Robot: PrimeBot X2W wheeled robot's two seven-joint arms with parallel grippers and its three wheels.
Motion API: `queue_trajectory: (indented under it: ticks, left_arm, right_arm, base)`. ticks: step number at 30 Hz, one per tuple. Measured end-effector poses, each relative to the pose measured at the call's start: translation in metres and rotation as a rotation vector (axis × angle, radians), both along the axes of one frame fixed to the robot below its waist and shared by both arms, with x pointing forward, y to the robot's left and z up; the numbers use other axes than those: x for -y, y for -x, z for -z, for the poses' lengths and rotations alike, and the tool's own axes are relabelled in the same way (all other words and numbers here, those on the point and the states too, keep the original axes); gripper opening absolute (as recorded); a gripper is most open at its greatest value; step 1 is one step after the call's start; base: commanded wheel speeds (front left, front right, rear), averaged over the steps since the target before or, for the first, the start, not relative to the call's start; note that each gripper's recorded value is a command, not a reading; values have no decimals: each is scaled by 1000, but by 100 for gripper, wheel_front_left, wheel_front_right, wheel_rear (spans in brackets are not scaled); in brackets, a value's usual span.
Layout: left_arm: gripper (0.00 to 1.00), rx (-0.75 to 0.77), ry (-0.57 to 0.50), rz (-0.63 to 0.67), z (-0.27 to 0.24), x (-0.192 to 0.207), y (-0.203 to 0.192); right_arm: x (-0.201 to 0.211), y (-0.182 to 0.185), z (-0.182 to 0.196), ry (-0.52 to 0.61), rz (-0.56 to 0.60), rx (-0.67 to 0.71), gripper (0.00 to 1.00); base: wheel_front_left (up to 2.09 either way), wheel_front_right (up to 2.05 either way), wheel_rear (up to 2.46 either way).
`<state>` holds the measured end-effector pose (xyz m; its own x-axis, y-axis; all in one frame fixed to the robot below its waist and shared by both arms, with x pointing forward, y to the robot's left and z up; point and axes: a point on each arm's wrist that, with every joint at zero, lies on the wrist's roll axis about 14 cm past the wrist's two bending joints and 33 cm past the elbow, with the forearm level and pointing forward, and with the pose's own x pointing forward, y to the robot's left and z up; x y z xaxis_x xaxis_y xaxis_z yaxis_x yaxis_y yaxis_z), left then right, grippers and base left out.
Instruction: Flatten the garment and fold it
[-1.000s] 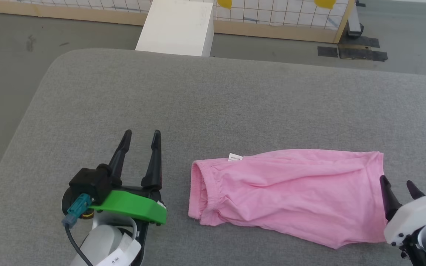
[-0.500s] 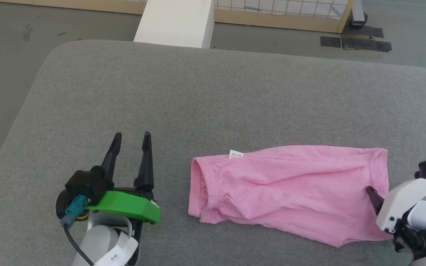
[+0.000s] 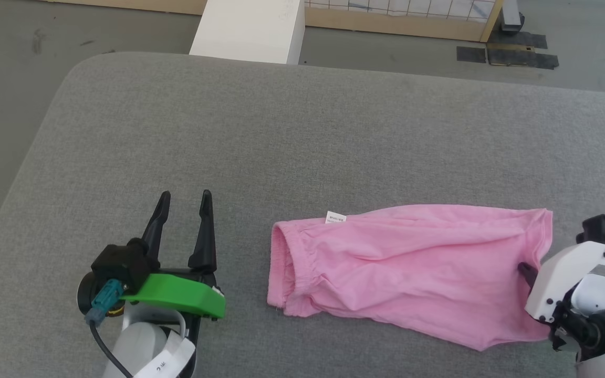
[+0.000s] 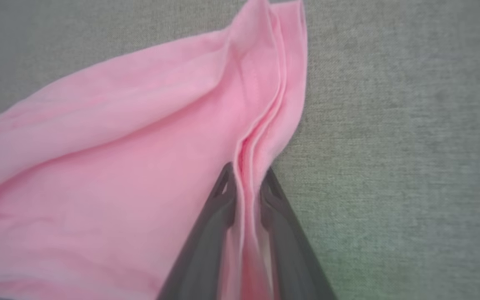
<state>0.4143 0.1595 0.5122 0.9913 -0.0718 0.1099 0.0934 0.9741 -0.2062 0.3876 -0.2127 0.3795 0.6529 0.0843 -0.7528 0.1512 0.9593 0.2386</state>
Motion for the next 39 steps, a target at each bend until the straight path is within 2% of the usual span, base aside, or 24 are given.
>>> queue_trajectory:
  ticks: [5, 13, 16, 19, 22, 26, 30, 35, 39]
  left_arm:
    - [100, -4, 1, 1, 1, 0, 1]
    - [100, -3, 4, 4, 1, 0, 1]
    - [100, -1, 4, 6, 0, 1, 2]
    - [100, 1, 5, 8, -1, 2, 2]
    - [100, 3, 5, 11, -2, 2, 3]
    - [100, 7, 5, 16, -3, 4, 5]
    - [100, 12, 6, 18, -5, 5, 6]
    - [100, 8, 5, 15, -4, 4, 8]
    - [100, 2, 5, 14, -2, 3, 9]
  right_arm:
    - [13, -4, -11, 53, 31, 60, 0]
    - [98, 6, -41, 340, 152, 125, 0]
    - [109, 7, -52, 409, 148, 140, 0]
    - [103, 7, -60, 447, 102, 164, 0]
    - [81, 1, -73, 465, 22, 205, 0]
    - [33, -6, -95, 444, -121, 278, 0]
    - [-24, -6, -107, 417, -311, 318, 0]
    - [-92, 2, -103, 359, -541, 317, 0]
    - [-130, 3, -95, 340, -683, 303, 0]
  base:
    - [0, 0, 0]
    - [0, 0, 0]
    - [0, 0, 0]
    - [0, 0, 0]
    - [0, 0, 0]
    - [0, 0, 0]
    - [0, 0, 0]
    - [0, 0, 0]
    - [0, 0, 0]
